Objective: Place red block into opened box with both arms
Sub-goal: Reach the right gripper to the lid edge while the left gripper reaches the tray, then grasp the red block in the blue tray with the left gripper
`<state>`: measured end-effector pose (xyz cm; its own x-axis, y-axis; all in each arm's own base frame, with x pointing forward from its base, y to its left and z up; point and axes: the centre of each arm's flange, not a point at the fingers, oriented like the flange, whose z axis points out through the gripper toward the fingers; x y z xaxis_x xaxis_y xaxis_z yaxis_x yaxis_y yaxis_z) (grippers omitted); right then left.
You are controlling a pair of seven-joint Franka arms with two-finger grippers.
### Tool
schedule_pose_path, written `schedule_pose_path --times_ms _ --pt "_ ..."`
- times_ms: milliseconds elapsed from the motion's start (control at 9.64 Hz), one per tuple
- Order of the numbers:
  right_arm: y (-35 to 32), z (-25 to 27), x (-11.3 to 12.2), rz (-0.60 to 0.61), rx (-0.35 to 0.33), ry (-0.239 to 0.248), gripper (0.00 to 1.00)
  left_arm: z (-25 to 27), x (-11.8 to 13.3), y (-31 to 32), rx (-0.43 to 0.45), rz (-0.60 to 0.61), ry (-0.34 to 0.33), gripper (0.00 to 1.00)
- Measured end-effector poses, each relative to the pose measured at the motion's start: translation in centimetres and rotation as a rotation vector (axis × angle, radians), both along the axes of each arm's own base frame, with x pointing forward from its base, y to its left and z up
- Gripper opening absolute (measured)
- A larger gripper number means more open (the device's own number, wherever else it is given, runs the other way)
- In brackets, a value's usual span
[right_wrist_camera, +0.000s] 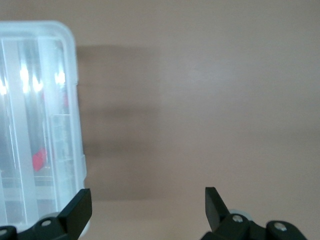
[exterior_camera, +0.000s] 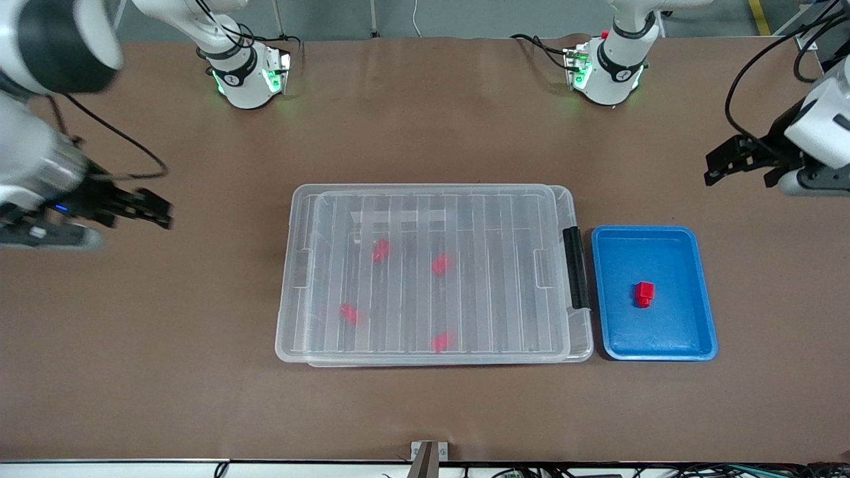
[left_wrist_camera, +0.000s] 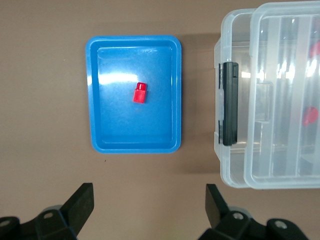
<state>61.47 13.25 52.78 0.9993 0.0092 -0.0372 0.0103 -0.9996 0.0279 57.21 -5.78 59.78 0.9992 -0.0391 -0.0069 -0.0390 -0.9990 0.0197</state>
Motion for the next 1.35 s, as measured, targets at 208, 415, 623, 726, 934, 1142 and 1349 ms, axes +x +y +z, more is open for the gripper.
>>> schedule_pose_path --times_ms 208,415,623,726,934,1142,1349 --pt "8.4 -7.3 1.3 0.011 -0.009 -0.003 1.00 -5.9 2.9 1.4 -0.001 0.021 0.036 0.99" --pt "10.4 -11.1 2.5 0.006 -0.016 -0.023 1.00 -11.8 5.1 2.2 -0.002 -0.008 0.054 1.00" --pt "9.4 -12.0 3.5 -0.002 -0.031 -0.047 1.00 -18.0 6.0 2.5 -0.003 -0.030 0.064 1.00" --pt "9.4 -12.7 3.8 0.005 -0.042 -0.053 1.00 -21.3 6.3 2.8 -0.004 -0.061 0.054 1.00" --pt "9.7 -14.5 4.2 0.014 -0.049 -0.058 1.00 -28.6 6.8 3.5 -0.002 -0.129 0.023 1.00" --pt "9.6 -15.8 4.7 0.021 -0.060 -0.070 1.00 -34.5 6.7 3.4 -0.001 -0.142 -0.011 1.00" --pt "9.1 -16.8 5.0 0.033 -0.094 -0.074 1.00 -38.0 6.3 3.5 0.000 -0.137 -0.029 1.00"
